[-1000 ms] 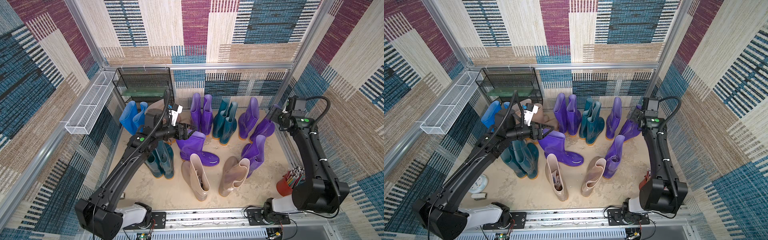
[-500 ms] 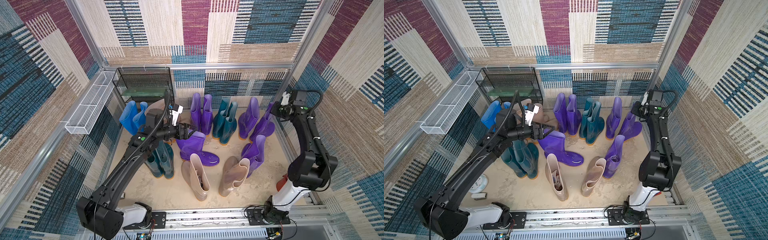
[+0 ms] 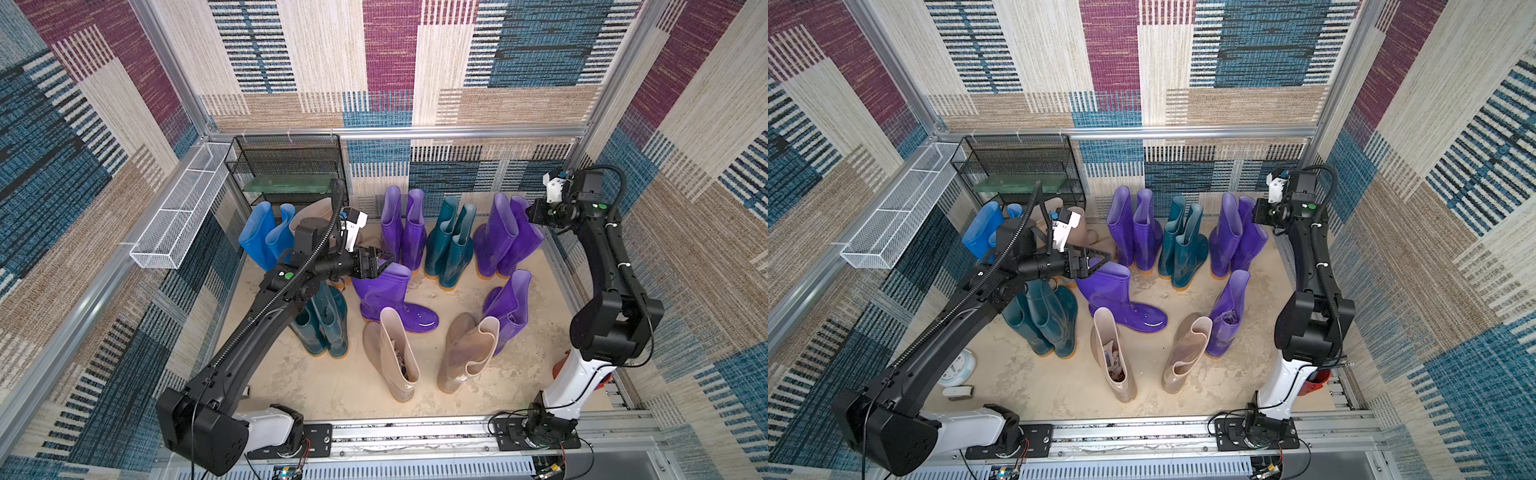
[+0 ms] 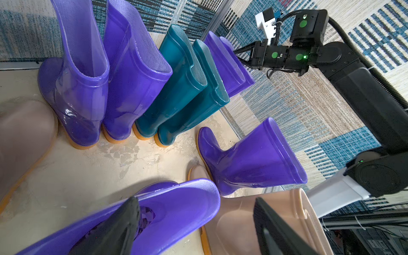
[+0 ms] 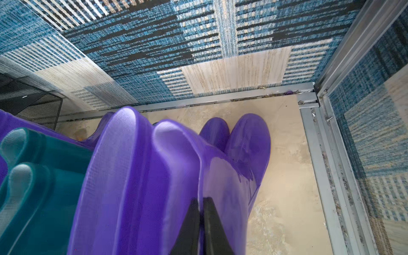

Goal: Match and arrange rain boots in pairs
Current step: Pair a pair of rain boots at the center of the board, then adjust a pair of rain boots at the corner of the board.

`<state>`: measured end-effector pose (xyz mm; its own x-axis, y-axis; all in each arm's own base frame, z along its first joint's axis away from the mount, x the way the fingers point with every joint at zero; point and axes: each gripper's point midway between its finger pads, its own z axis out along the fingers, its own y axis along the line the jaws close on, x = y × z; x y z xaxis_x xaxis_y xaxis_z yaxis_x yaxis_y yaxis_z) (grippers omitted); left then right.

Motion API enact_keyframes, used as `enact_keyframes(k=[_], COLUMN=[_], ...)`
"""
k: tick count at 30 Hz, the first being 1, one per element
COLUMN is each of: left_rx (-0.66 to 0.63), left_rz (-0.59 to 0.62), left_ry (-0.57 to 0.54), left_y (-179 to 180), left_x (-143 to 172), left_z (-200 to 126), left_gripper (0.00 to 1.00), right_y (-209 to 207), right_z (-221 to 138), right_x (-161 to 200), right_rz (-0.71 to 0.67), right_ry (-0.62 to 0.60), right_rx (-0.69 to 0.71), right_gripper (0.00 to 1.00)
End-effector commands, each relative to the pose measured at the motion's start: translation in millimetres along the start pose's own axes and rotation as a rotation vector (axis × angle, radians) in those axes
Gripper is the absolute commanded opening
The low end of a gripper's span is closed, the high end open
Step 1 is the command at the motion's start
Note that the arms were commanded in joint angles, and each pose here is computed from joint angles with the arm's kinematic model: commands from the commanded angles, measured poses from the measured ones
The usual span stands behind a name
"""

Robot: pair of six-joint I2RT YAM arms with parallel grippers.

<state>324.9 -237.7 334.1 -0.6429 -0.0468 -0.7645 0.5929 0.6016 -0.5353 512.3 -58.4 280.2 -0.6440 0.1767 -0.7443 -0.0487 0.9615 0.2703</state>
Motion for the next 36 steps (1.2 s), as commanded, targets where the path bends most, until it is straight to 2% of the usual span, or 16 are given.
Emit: enact_keyframes(k=[1, 3, 7, 11, 13, 15, 18, 24, 28, 31, 33, 34, 35, 36], left_rx=[0.021, 0.022, 0.025, 0.018, 0.019, 0.022, 0.026, 0.033, 0.031, 0.021, 0.018, 0.019, 0.018, 0.018], left_rz=[0.013, 0.011, 0.01, 0.013, 0.014, 0.015, 0.017, 0.018, 0.022, 0.029, 0.031, 0.033, 0.031, 0.032], left_ry=[-0.015, -0.017, -0.015, -0.017, -0.02, -0.024, -0.028, -0.036, -0.041, -0.039, -0.035, -0.034, -0.033, -0.035], left_y=[-4.6, -4.5, -4.8, -4.2, -5.1, -6.5, -8.4, -10.7, -11.7, -10.1, -9.5, -9.7, -9.4, -9.5], left_x=[-5.7, -5.4, -5.6, -6.2, -6.4, -7.1, -8.1, -9.2, -10.3, -9.5, -8.3, -8.4, -8.2, -8.6], left_z=[0.1, 0.2, 0.7, -0.5, -1.5, -2.4, -4.1, -6.4, -7.9, -8.2, -8.0, -8.2, -7.9, -8.1], left_gripper=[0.83, 0.83, 0.83, 0.83, 0.83, 0.83, 0.83, 0.83, 0.83, 0.83, 0.83, 0.83, 0.83, 0.83], right_y=[-18.0, -26.9, -31.6, -16.0, -4.9, 9.7, 21.1, 19.9, 45.8, 49.3, 51.5, 52.1, 52.7, 50.1], right_z=[0.9, -1.3, -12.7, -34.9, -50.5, -60.6, -65.8, -27.7, 8.4, 27.6, 38.0, 42.6, 45.9, 47.1], right_x=[-2.8, -5.1, -21.7, -27.5, -27.5, -27.2, -26.3, -14.5, -7.4, 0.0, 7.4, 9.9, 11.2, 11.3], right_rz=[0.006, 0.035, 0.113, 0.187, 0.196, 0.149, 0.113, 0.063, 0.001, -0.03, -0.037, -0.041, -0.043, -0.041], right_ry=[-0.014, -0.023, -0.068, -0.127, -0.174, -0.214, -0.248, -0.077, -0.001, 0.059, 0.102, 0.118, 0.13, 0.137], right_rx=[0.028, 0.037, 0.094, 0.127, 0.149, 0.123, 0.079, 0.085, 0.022, 0.094, 0.11, 0.115, 0.117, 0.129], right_gripper=[0.42, 0.45, 0.65, 0.75, 0.85, 0.96, 0.95, 0.95, 0.95, 0.95, 1.0, 0.94, 0.83, 0.68])
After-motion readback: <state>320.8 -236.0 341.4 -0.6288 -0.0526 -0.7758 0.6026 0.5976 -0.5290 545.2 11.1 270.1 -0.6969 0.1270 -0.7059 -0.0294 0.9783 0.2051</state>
